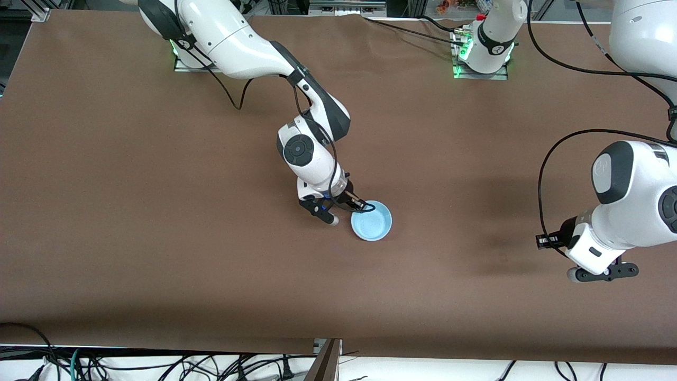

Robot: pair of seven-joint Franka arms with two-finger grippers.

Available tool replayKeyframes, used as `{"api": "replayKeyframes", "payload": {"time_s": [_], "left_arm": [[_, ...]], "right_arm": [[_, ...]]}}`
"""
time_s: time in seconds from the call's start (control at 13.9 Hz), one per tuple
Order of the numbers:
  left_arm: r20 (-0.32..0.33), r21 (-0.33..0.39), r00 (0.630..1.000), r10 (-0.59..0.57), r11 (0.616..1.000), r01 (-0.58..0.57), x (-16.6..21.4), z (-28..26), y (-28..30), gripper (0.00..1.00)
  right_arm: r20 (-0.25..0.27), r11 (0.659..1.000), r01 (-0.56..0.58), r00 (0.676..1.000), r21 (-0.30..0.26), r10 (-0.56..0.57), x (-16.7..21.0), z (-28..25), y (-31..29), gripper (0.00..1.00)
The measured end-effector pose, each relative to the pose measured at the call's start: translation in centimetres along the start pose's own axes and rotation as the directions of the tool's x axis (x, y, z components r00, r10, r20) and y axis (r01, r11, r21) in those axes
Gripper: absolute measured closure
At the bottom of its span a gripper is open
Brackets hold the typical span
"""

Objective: Stack pink and blue bowls on white bowl

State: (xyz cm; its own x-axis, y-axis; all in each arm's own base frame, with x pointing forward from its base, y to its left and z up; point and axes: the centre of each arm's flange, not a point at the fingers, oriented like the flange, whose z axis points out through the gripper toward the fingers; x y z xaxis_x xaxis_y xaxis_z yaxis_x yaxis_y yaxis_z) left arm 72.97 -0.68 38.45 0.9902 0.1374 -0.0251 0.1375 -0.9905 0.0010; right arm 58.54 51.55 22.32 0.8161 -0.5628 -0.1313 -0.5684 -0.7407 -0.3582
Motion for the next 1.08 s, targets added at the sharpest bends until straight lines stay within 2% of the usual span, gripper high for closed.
{"api": "replayKeyframes", "payload": {"time_s": [0.14,0.22,0.29,0.5,0.72,0.86,1.0,1.08], "left_arm": [[0.0,0.0,1.0,0.001,1.0,-0.001,0.0,0.0,0.0,0.59],[0.0,0.0,1.0,0.001,1.0,-0.001,0.0,0.0,0.0,0.59],[0.0,0.0,1.0,0.001,1.0,-0.001,0.0,0.0,0.0,0.55],[0.001,-0.001,1.0,0.003,1.0,-0.003,0.0,0.0,0.1,0.29],[0.001,-0.001,1.0,0.004,1.0,-0.004,0.0,0.1,0.2,0.27],[0.001,-0.001,1.0,0.004,1.0,-0.004,0.0,0.1,0.2,0.24],[0.001,-0.001,1.0,0.005,1.0,-0.005,-0.1,0.1,0.2,0.23],[0.001,-0.001,1.0,0.005,1.0,-0.005,-0.1,0.1,0.3,0.23]], "right_arm": [[0.011,1.0,0.005,1.0,-0.026,-0.004,0.3,-0.7,-0.4,0.15],[0.027,0.998,0.023,0.999,-0.061,-0.021,0.8,-1.8,-0.7,0.06],[0.052,0.993,0.061,0.997,-0.098,-0.056,1.6,-3.6,-1.1,0.0],[0.133,0.962,0.21,0.973,-0.176,-0.188,6.2,-11.2,-0.8,0.0],[0.189,0.893,0.371,0.925,-0.253,-0.331,11.1,-17.8,1.6,0.0],[0.255,0.828,0.484,0.87,-0.282,-0.422,14.3,-21.4,3.9,0.0],[0.333,0.77,0.578,0.807,-0.27,-0.489,18.0,-25.7,7.0,0.0],[0.362,0.753,0.608,0.781,-0.252,-0.51,20.2,-28.4,8.9,0.0]]}}
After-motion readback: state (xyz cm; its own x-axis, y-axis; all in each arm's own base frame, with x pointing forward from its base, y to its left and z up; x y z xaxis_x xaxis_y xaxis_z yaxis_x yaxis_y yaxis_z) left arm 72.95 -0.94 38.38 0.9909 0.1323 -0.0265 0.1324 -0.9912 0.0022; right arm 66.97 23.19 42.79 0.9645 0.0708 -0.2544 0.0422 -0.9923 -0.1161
